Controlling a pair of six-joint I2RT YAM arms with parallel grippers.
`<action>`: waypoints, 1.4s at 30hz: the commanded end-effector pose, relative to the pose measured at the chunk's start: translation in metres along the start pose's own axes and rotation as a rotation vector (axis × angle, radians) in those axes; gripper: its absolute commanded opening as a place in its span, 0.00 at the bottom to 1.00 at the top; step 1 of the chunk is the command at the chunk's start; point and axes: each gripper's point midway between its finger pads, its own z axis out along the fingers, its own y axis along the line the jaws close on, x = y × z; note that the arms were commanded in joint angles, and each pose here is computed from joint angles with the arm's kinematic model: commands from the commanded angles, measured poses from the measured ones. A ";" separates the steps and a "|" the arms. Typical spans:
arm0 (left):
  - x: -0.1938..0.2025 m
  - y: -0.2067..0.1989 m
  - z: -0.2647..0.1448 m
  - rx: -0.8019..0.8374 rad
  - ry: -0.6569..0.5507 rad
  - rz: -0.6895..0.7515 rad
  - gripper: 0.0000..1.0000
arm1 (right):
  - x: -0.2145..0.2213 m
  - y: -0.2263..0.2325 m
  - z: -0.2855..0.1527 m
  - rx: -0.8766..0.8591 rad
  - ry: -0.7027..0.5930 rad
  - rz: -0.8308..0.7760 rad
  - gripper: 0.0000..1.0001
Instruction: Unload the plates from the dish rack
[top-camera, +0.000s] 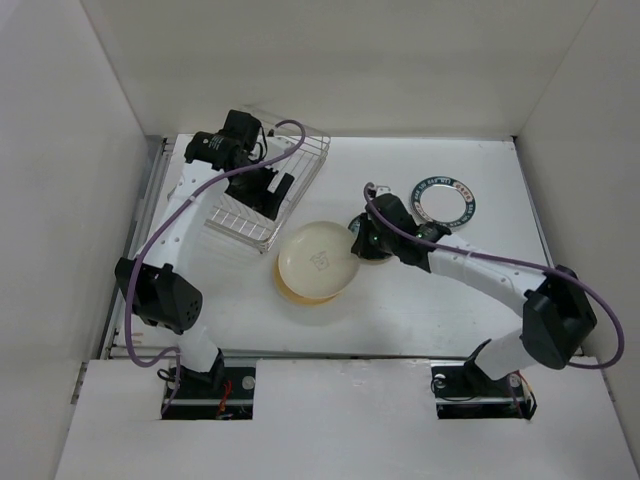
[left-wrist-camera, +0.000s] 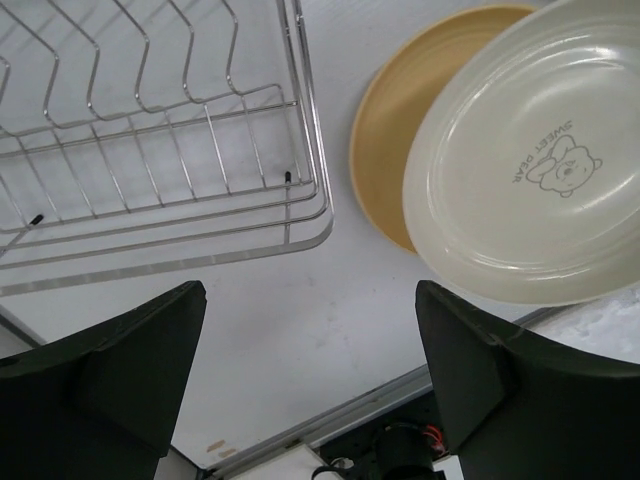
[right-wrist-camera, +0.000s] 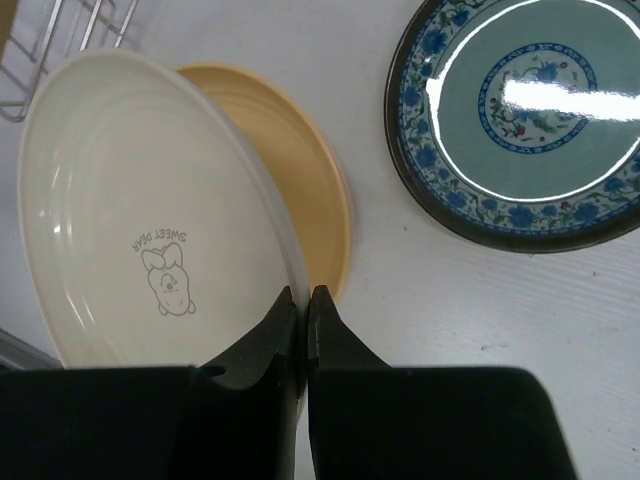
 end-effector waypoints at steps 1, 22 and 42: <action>-0.009 0.010 -0.025 -0.086 -0.068 -0.001 0.84 | -0.014 0.005 0.018 0.008 -0.042 0.019 0.00; -0.010 0.017 -0.035 -0.132 -0.084 0.030 0.85 | 0.022 0.002 0.066 0.131 0.100 -0.043 0.35; -0.008 0.021 -0.043 -0.168 -0.093 0.039 0.85 | 0.031 0.002 0.082 0.139 0.142 -0.046 0.30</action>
